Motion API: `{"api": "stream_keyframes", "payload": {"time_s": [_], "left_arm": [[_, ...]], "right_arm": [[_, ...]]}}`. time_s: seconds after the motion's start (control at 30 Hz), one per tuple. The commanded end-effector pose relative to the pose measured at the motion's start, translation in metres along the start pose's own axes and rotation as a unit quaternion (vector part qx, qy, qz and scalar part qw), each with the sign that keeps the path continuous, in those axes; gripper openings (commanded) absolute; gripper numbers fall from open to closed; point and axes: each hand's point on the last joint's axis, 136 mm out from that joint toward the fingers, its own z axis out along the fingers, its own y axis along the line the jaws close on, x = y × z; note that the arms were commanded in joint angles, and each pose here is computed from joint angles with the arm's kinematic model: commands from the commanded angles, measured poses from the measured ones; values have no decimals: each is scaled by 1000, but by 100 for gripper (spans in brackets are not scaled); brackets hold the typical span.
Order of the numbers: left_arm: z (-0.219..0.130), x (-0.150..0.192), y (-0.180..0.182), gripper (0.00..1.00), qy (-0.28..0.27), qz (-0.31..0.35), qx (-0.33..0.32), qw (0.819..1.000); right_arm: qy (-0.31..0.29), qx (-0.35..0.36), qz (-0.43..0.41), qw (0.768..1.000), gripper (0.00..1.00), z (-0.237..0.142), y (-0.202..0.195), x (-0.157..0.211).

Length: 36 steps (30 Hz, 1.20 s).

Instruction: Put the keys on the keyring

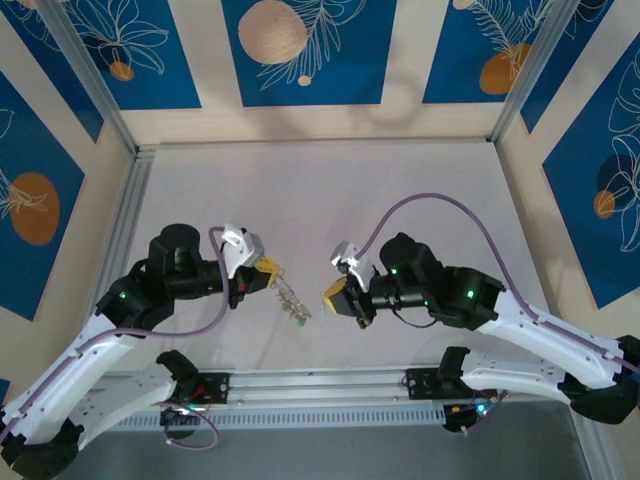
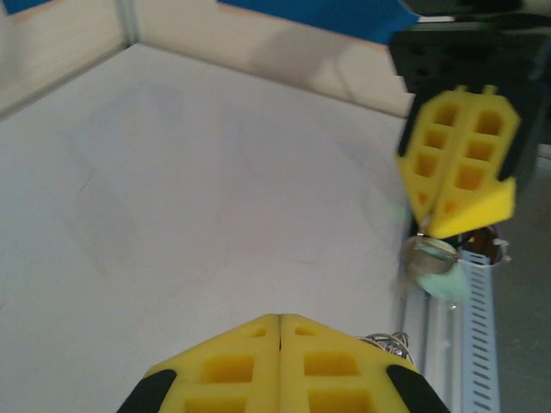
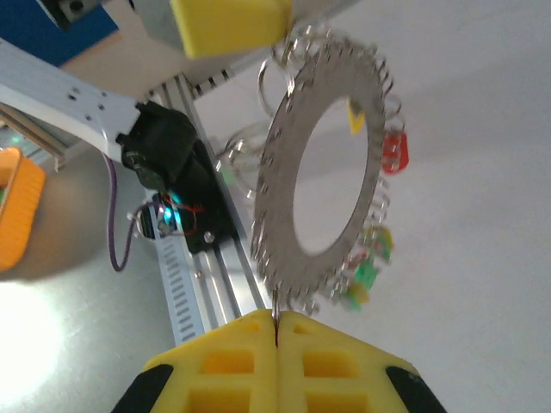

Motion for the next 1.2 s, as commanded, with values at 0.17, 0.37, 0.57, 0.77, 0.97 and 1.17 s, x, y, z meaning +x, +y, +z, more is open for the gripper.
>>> {"api": "stream_keyframes", "payload": {"time_s": [0.17,0.37,0.57,0.77,0.97,1.17], "left_arm": [[2,-24,-25,0,-39,47,63,996],[4,-20,-26,0,-34,46,69,996],[6,-16,-25,0,-31,46,67,996],[6,-16,-25,0,-31,46,66,996],[6,-17,-24,0,-31,45,64,996],[6,-16,-24,0,-31,45,64,996]], "right_arm": [[-30,-54,-12,998,0,15,13,-40],[-19,-70,-4,997,0,35,12,-46],[-21,-80,5,997,0,42,11,-49],[-29,-82,14,996,0,44,8,-51],[-30,-70,33,997,0,45,-4,-49],[-26,-62,63,996,0,46,-16,-45]]}}
